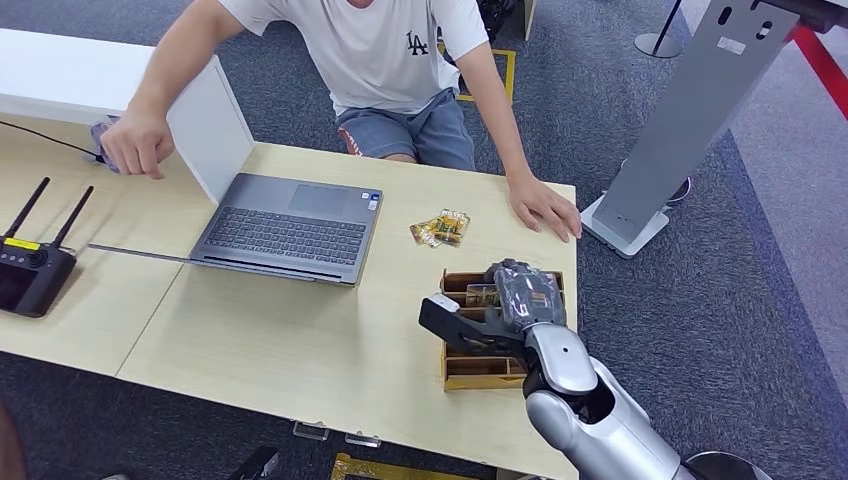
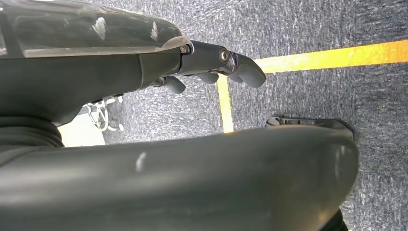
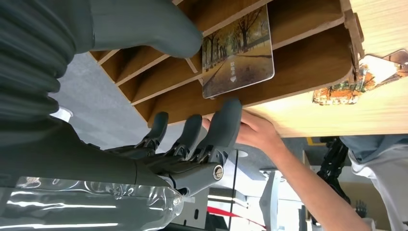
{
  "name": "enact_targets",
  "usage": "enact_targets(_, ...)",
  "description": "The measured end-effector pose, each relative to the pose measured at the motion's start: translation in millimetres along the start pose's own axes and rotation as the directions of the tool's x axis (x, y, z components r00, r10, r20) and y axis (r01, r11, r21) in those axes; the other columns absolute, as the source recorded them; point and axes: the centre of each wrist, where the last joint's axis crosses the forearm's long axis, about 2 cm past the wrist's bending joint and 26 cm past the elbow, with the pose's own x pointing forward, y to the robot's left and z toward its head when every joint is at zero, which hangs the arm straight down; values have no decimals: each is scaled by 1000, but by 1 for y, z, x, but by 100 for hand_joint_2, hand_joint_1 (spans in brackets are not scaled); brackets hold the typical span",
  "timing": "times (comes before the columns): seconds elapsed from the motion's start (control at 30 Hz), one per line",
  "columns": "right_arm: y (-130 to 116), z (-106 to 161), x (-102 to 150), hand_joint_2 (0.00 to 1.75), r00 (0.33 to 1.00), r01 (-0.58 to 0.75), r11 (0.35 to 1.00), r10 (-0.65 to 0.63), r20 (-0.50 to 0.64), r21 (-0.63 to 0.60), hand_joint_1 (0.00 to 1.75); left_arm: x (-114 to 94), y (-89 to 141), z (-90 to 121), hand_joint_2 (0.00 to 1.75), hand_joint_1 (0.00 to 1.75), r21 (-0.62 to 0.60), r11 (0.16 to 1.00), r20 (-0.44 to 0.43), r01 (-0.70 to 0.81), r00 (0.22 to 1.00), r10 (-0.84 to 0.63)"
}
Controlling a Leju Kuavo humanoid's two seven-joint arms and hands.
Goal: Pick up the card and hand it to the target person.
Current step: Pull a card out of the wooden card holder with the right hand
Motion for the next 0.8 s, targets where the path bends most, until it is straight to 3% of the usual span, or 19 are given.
enact_targets(0.37, 2, -2, -2, 175, 1000, -3, 1000, 3, -7, 4, 89, 0, 0, 0, 0, 0, 0, 1000, 0, 0, 1000, 0)
enact_targets(0.7, 5, -3, -2, 175, 1000, -9, 1000, 9, -7, 1, 84, 0, 0, 0, 0, 0, 0, 1000, 0, 0, 1000, 0)
enact_targets(0.8, 5, -3, -2, 175, 1000, -8, 1000, 8, -5, -3, 91, 0, 0, 0, 0, 0, -1, 1000, 0, 0, 1000, 0)
